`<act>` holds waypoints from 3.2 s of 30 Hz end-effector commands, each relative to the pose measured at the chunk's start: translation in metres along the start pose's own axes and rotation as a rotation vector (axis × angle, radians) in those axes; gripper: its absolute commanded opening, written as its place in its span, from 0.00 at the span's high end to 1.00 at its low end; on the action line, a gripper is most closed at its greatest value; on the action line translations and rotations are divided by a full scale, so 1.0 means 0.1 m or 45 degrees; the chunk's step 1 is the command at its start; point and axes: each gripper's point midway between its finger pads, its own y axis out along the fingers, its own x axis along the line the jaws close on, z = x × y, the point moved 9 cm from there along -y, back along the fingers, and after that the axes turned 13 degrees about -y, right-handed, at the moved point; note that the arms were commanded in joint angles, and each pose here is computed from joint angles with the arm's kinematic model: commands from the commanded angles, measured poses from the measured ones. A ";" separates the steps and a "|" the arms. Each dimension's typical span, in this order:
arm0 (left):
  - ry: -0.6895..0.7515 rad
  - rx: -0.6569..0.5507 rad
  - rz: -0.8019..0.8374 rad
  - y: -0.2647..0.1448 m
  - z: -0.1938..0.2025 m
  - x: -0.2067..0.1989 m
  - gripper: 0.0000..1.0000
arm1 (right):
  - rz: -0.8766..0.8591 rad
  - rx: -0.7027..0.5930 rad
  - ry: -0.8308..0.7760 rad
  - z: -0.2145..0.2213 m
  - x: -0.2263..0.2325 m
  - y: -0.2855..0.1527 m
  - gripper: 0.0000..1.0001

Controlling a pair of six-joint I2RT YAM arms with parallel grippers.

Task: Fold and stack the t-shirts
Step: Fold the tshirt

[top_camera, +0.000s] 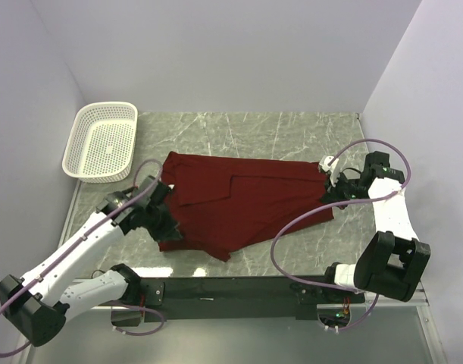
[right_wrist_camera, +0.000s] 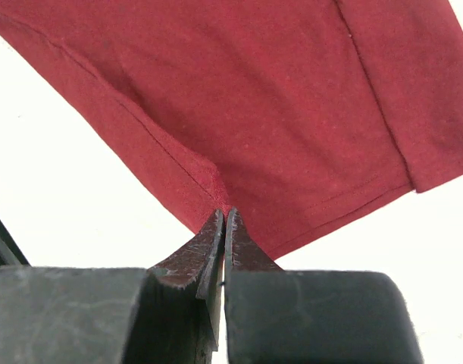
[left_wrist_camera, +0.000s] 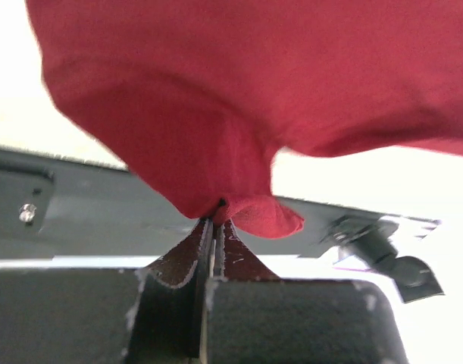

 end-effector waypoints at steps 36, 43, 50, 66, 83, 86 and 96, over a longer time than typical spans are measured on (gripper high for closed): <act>0.094 -0.367 0.342 -0.18 -1.06 -0.92 1.00 | 0.204 0.033 0.205 0.05 -0.34 0.04 1.00; 0.085 -0.353 0.368 -0.17 -1.11 -0.96 1.00 | 0.212 0.029 0.212 0.05 -0.35 0.04 1.00; 0.081 -0.349 0.358 -0.13 -1.14 -1.00 1.00 | 0.227 0.035 0.218 0.06 -0.35 0.04 1.00; 0.080 -0.334 0.337 -0.10 -1.14 -0.84 1.00 | 0.228 0.095 0.310 0.25 -0.22 0.06 1.00; 0.113 -0.091 0.310 -0.15 -0.60 -0.12 1.00 | 0.173 0.199 0.111 0.36 0.58 -0.24 1.00; 0.085 -0.086 0.377 -0.18 -0.54 -0.08 0.99 | 0.145 0.196 0.122 0.39 0.65 -0.22 1.00; 0.046 -0.147 0.396 -0.25 -0.58 -0.15 1.00 | 0.160 0.174 0.162 0.44 0.61 -0.17 1.00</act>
